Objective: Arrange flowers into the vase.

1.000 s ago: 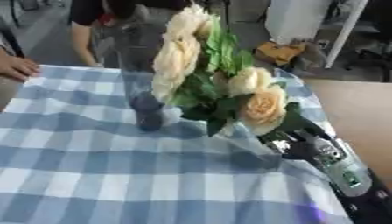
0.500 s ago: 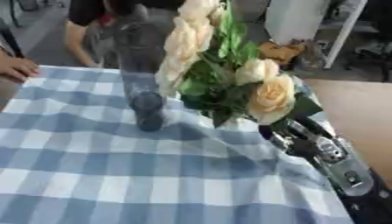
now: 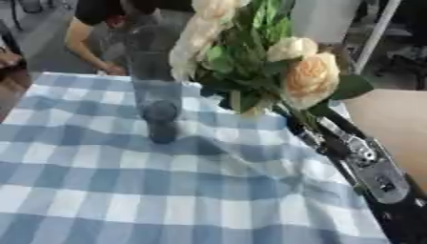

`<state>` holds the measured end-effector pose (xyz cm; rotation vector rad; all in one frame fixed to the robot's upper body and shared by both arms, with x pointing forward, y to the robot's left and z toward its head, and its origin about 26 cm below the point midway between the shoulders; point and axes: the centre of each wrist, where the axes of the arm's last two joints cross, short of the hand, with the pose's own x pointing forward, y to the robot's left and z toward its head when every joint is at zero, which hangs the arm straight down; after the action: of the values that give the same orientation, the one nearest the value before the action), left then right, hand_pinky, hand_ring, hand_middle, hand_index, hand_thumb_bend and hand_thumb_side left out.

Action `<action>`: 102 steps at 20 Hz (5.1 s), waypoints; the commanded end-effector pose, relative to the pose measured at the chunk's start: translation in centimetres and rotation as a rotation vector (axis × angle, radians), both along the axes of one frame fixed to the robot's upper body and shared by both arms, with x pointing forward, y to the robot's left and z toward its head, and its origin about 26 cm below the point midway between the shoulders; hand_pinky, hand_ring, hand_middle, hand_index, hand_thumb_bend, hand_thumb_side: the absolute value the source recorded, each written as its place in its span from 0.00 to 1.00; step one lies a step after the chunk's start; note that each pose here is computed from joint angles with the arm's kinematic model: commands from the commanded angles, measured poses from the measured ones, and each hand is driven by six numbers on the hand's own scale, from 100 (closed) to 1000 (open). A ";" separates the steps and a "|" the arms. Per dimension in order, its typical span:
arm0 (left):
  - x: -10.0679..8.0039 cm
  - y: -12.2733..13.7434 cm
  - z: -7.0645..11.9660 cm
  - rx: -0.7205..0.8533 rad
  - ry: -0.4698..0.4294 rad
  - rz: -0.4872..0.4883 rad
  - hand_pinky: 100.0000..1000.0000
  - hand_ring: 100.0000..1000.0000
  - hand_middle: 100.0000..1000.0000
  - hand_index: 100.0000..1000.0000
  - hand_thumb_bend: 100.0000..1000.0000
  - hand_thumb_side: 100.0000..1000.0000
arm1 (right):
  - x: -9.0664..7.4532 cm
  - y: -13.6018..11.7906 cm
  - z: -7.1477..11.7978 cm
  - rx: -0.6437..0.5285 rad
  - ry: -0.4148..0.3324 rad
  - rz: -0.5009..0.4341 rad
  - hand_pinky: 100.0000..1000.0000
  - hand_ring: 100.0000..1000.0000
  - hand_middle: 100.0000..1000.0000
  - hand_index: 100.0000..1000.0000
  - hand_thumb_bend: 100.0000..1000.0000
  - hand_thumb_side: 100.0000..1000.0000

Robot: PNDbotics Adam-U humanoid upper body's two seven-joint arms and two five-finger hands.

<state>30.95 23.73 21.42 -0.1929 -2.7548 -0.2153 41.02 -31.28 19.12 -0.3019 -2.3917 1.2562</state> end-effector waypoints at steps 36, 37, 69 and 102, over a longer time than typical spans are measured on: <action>-0.2 -0.2 0.5 0.015 -0.015 -0.018 0.49 0.59 0.47 0.86 0.00 0.90 | 0.1 7.2 11.1 0.876 -0.135 0.361 0.00 0.00 0.00 0.03 0.00 0.96; -0.2 -0.2 0.5 0.017 -0.014 -0.019 0.48 0.59 0.47 0.86 0.00 0.90 | 0.2 7.3 11.2 0.892 -0.148 0.369 0.00 0.00 0.00 0.02 0.00 0.96; -0.3 -0.5 0.4 0.049 0.007 -0.045 0.48 0.59 0.47 0.86 0.00 0.88 | 2.3 10.5 16.8 0.941 -0.409 0.487 0.00 0.00 0.00 0.00 0.00 0.78; -0.2 -0.3 0.7 0.079 -0.006 -0.049 0.47 0.59 0.46 0.86 0.00 0.87 | 0.8 13.0 25.4 1.154 -0.360 0.462 0.00 0.00 0.00 0.00 0.00 0.72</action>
<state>30.92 23.25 21.37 -0.2441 -2.7188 -0.3064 42.55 -18.32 43.02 0.4261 -3.0986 -0.2338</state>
